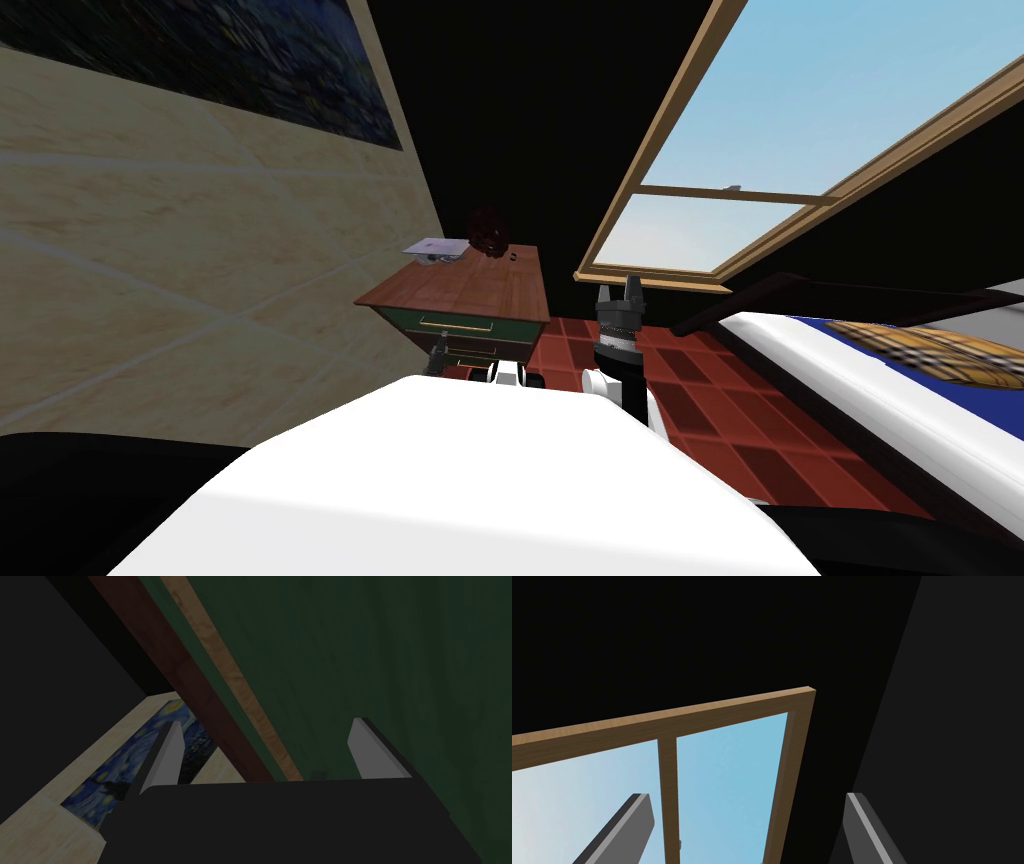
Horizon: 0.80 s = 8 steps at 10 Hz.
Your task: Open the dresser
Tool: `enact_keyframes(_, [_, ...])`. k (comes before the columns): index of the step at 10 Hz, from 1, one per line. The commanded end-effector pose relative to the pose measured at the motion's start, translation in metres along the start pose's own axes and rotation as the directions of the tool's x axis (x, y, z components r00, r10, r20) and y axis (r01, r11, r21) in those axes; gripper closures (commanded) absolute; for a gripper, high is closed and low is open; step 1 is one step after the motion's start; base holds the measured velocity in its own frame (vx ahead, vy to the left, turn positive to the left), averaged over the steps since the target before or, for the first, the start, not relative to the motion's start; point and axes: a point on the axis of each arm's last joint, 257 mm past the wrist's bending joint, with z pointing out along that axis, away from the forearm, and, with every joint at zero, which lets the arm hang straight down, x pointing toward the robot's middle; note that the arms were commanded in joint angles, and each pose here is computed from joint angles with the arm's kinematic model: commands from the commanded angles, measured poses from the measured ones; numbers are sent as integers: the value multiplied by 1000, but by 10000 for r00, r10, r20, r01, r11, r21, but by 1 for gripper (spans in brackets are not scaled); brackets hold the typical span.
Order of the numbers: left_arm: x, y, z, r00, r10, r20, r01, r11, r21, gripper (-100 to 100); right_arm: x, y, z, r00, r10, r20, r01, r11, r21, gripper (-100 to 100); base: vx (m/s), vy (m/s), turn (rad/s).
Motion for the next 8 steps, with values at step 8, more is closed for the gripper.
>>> enact_keyframes(8, [-10,18,47,9985,-455,293,461,9987,-198,-100,0,0,0,10000,0,0,0,10000,0,0,-43,40,20])
